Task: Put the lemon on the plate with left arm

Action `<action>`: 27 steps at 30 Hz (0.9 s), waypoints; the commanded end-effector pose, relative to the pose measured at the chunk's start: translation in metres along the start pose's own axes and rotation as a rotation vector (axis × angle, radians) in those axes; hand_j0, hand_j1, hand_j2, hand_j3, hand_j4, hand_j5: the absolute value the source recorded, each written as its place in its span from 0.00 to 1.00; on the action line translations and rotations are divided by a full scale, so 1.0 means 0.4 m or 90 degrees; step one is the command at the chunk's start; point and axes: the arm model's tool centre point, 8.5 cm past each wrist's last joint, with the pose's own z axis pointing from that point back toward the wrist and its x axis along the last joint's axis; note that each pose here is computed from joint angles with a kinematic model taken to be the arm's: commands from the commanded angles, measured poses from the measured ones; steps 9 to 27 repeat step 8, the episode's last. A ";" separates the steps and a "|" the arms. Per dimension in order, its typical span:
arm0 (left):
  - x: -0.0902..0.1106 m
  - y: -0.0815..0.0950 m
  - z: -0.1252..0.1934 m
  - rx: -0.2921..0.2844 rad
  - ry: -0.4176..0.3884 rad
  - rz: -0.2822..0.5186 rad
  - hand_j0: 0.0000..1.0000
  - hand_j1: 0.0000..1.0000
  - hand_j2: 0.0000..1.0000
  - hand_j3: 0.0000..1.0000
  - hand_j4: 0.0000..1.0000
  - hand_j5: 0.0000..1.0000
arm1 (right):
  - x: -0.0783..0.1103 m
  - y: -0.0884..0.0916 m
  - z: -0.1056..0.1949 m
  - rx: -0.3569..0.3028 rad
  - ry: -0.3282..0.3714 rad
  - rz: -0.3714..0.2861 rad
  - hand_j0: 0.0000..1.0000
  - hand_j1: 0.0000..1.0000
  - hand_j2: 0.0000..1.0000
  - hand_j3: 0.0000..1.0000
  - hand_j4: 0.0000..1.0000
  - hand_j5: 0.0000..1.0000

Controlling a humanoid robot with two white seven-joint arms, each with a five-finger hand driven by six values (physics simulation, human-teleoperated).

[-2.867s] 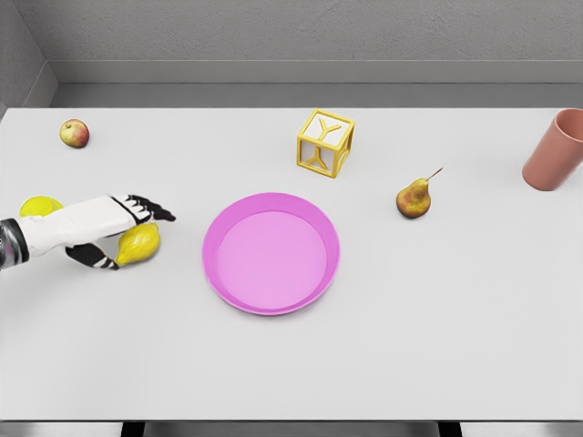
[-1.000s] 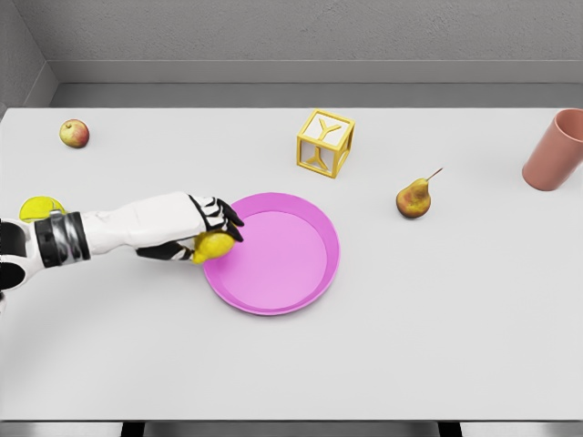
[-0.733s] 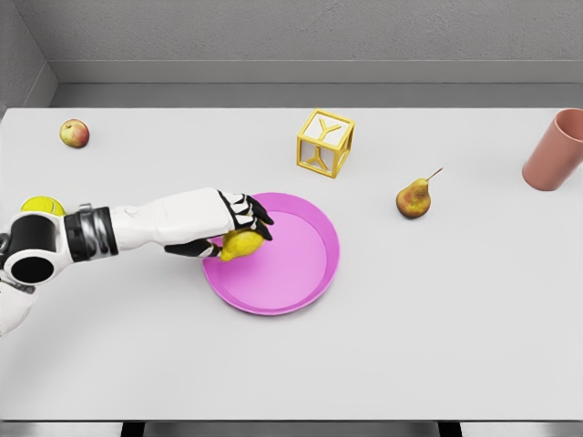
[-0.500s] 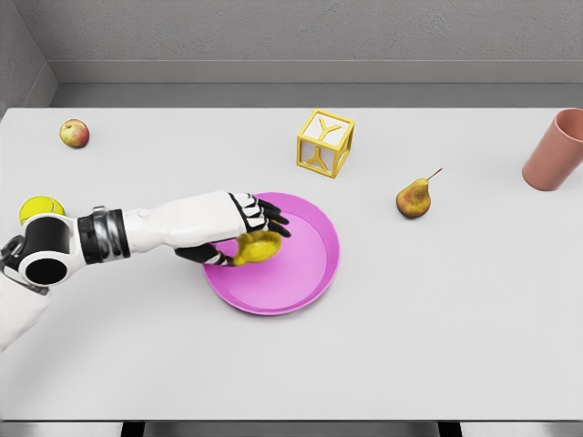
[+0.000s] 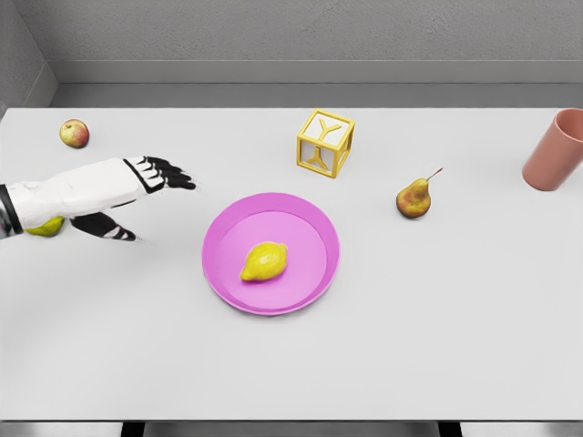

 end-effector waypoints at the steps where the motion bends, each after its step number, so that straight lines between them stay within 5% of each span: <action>1: -0.059 0.011 0.061 0.007 0.049 0.023 1.00 1.00 1.00 1.00 1.00 1.00 | 0.000 0.000 0.000 0.000 0.000 0.000 1.00 1.00 1.00 1.00 1.00 1.00; 27: -0.068 -0.006 0.078 -0.002 0.062 0.033 1.00 1.00 1.00 1.00 1.00 1.00 | 0.000 0.000 0.000 -0.001 0.000 0.000 1.00 1.00 1.00 1.00 1.00 1.00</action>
